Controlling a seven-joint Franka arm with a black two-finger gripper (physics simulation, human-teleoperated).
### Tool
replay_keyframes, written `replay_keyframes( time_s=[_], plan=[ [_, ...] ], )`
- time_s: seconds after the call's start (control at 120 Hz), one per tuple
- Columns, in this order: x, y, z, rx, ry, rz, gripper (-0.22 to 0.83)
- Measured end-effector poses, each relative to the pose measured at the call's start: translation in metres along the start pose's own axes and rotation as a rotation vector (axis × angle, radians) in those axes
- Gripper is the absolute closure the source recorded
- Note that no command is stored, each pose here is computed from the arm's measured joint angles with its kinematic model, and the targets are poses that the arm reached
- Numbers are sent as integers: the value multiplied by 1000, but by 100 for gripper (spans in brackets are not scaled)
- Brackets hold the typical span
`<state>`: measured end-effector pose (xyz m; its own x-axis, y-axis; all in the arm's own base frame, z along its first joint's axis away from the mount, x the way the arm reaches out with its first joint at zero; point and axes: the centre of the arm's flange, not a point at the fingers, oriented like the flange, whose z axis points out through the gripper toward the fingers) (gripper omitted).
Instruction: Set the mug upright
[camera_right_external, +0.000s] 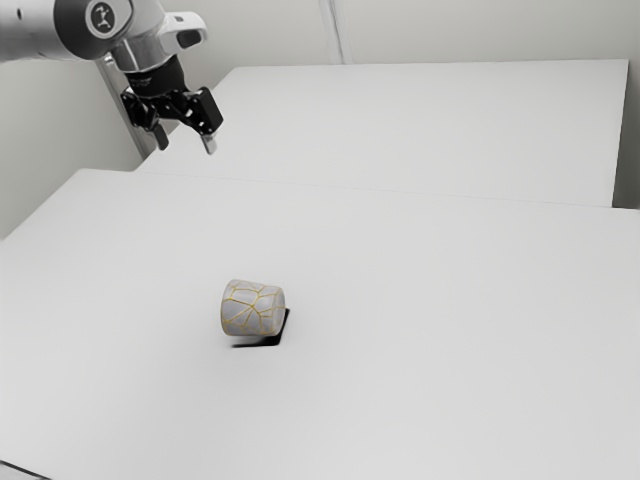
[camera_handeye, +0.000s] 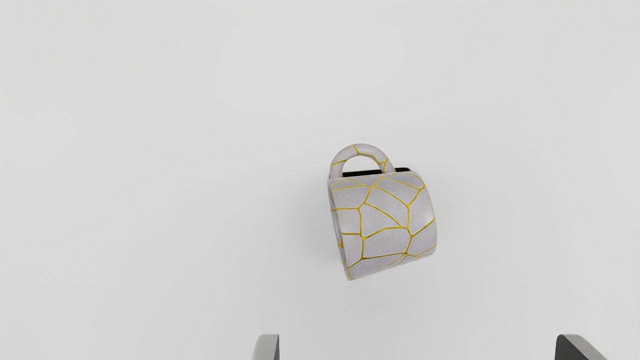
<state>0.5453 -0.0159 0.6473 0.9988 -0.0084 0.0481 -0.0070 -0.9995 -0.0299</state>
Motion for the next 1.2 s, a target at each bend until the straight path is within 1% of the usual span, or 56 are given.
replay_keyframes(
  time_s=[0.358, 0.425, 0.55, 0.767, 0.867, 1.0, 1.083, 1.2],
  plan=[
    [-3, 26, 0, -7, 5, 43, 0],
    [-5, 26, 6, -7, -6, 42, 0],
    [-13, 11, 10, -16, -20, 13, 0],
    [-14, -26, 34, -91, -54, -74, 0],
    [-16, -39, 53, -161, -87, -118, 0],
    [-24, -56, 95, -229, -146, -175, 0],
    [-27, -60, 118, -276, -160, -185, 0],
    [-23, -65, 149, -345, -172, -185, 0]
  ],
)
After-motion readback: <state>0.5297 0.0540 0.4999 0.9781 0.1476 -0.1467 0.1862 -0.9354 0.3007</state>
